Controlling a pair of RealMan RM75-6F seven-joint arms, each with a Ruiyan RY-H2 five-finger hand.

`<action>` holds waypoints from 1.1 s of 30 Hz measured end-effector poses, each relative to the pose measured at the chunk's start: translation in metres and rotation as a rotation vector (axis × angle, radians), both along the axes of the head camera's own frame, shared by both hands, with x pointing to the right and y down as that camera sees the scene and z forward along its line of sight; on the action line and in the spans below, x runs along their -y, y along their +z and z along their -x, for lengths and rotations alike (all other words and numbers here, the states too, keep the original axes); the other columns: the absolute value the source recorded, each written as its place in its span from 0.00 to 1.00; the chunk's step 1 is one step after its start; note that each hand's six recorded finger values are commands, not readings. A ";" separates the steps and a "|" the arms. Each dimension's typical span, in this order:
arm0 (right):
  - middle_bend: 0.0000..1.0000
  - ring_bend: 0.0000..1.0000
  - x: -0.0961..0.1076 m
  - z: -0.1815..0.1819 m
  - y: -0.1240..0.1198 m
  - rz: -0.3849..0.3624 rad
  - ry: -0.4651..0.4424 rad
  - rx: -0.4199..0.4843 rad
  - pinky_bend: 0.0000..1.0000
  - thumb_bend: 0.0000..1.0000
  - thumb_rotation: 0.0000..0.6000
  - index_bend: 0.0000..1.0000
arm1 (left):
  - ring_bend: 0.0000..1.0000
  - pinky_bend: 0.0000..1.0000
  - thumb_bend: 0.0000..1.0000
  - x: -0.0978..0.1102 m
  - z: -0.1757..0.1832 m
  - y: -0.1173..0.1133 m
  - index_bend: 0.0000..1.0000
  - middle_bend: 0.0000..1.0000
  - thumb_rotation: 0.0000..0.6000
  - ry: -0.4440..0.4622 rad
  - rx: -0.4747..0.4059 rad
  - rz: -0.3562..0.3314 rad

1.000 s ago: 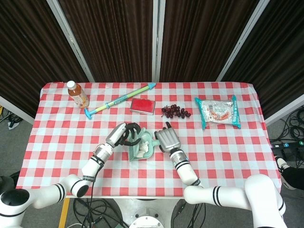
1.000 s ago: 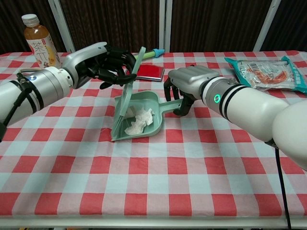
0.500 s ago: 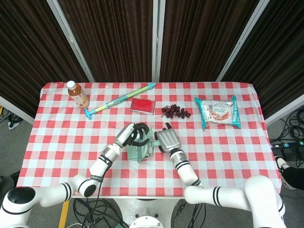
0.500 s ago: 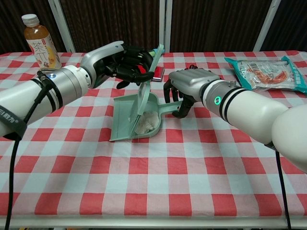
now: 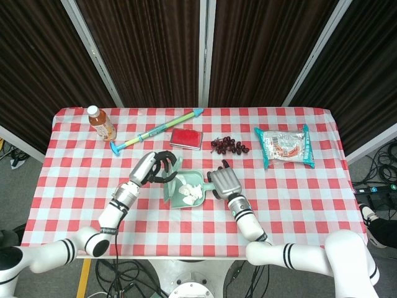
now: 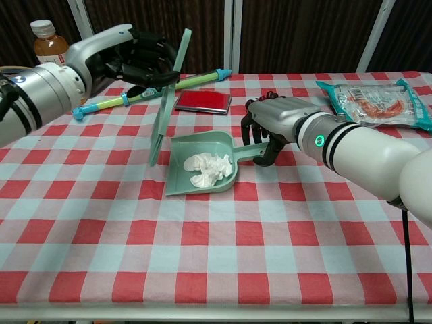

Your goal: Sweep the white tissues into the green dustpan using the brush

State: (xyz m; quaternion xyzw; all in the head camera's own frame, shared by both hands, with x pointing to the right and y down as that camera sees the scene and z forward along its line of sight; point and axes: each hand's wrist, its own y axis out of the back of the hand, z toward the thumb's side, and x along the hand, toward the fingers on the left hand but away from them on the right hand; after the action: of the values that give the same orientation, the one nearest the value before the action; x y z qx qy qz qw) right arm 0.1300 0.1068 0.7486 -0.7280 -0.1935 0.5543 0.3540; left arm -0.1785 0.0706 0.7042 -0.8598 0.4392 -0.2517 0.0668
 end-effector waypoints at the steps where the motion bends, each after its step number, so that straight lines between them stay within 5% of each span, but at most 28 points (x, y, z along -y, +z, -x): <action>1: 0.42 0.22 0.000 -0.001 0.000 0.000 -0.001 -0.004 0.09 0.26 1.00 0.29 | 0.60 0.84 0.48 0.001 0.008 -0.002 0.53 0.56 1.00 -0.003 0.018 -0.012; 5: 0.34 0.19 0.001 -0.004 -0.002 -0.004 0.000 -0.016 0.09 0.12 1.00 0.18 | 0.60 0.84 0.48 0.000 0.030 -0.004 0.53 0.56 1.00 -0.011 0.080 -0.047; 12: 0.30 0.17 0.001 -0.010 -0.009 -0.015 -0.007 -0.024 0.09 0.06 1.00 0.10 | 0.60 0.84 0.48 -0.007 0.055 -0.003 0.53 0.56 1.00 0.011 0.180 -0.088; 23: 0.27 0.15 0.021 -0.059 -0.063 -0.138 0.025 -0.026 0.09 0.06 1.00 0.10 | 0.60 0.83 0.48 -0.020 0.081 0.011 0.52 0.54 1.00 0.199 0.559 -0.233; 33: 0.26 0.15 0.022 -0.134 -0.110 -0.216 0.091 -0.051 0.09 0.06 1.00 0.09 | 0.50 0.77 0.34 -0.034 0.073 0.025 0.31 0.37 1.00 0.338 0.749 -0.199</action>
State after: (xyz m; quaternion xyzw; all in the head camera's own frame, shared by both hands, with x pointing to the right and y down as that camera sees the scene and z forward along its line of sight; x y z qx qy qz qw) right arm 0.2641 0.0844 0.6387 -0.6618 -0.2759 0.5642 0.4094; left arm -0.2511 0.1043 0.7294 -0.7583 0.2594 -0.4885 0.3451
